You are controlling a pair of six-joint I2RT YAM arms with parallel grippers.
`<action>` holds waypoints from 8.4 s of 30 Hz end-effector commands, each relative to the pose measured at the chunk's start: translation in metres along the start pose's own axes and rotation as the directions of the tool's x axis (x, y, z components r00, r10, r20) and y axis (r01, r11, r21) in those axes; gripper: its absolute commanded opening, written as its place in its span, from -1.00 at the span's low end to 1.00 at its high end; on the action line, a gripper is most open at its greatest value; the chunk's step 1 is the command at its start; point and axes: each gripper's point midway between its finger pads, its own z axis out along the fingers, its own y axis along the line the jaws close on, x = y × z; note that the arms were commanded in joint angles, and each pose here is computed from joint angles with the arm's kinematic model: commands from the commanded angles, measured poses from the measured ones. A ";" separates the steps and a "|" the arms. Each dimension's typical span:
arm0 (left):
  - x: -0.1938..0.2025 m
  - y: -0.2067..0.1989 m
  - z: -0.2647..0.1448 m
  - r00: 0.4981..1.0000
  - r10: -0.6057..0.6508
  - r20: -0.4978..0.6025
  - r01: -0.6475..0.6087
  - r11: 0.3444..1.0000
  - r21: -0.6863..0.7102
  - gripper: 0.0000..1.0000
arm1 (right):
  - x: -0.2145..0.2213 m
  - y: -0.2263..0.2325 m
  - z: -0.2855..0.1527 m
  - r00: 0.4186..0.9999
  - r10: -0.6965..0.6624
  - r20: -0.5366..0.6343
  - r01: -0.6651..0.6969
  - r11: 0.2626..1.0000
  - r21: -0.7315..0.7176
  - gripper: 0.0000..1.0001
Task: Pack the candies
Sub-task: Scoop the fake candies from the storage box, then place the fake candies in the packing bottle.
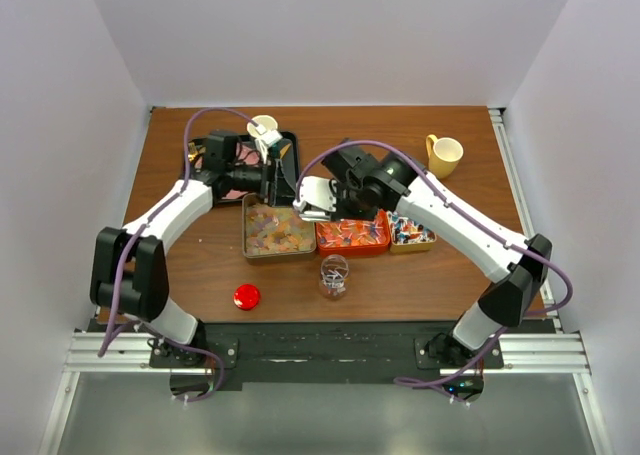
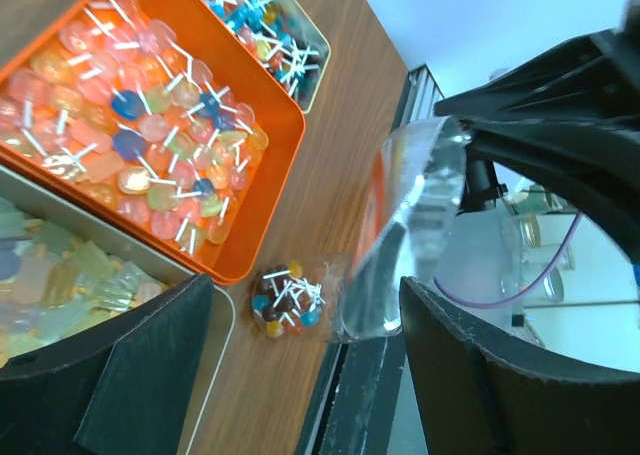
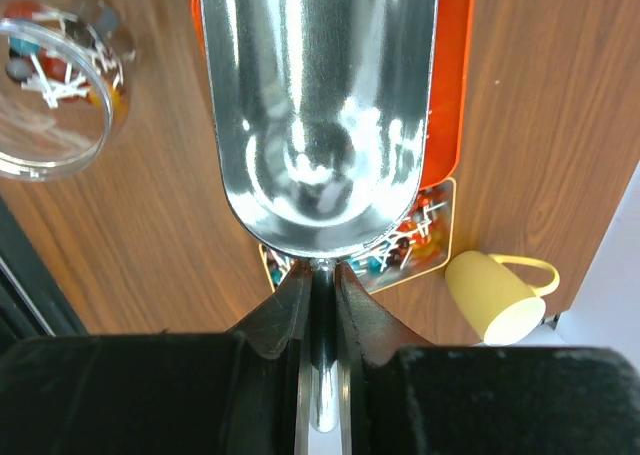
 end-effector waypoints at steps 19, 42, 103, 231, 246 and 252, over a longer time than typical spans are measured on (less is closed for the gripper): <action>-0.022 0.026 0.054 0.999 0.007 -0.053 -0.006 1.000 0.011 0.52 | 0.013 -0.036 -0.066 0.905 0.345 0.247 -0.356 0.934 -0.001 -1.00; -0.062 0.043 0.079 0.998 0.046 -0.042 -0.045 0.999 0.007 0.52 | 0.190 0.055 -0.037 0.715 0.592 -0.372 -0.658 0.750 -0.071 -1.00; -0.069 0.076 0.062 0.997 0.074 -0.029 -0.077 0.989 -0.124 0.50 | 0.220 0.016 0.037 0.500 0.478 -0.722 -0.721 0.692 -0.041 -1.00; -0.082 0.052 -0.032 0.962 0.270 0.037 -0.244 0.913 -0.326 0.50 | 0.104 0.002 0.014 0.885 0.421 0.197 -0.388 0.903 -0.186 -1.00; -0.077 0.061 -0.070 0.956 0.279 0.093 -0.206 0.862 -0.463 0.51 | 0.089 0.059 -0.032 0.994 -0.106 0.041 0.113 0.940 -0.322 -1.00; -0.077 0.057 -0.081 0.951 0.291 0.109 -0.206 0.852 -0.482 0.51 | 0.087 0.067 -0.034 0.974 -0.225 -0.015 0.206 0.917 -0.342 -1.00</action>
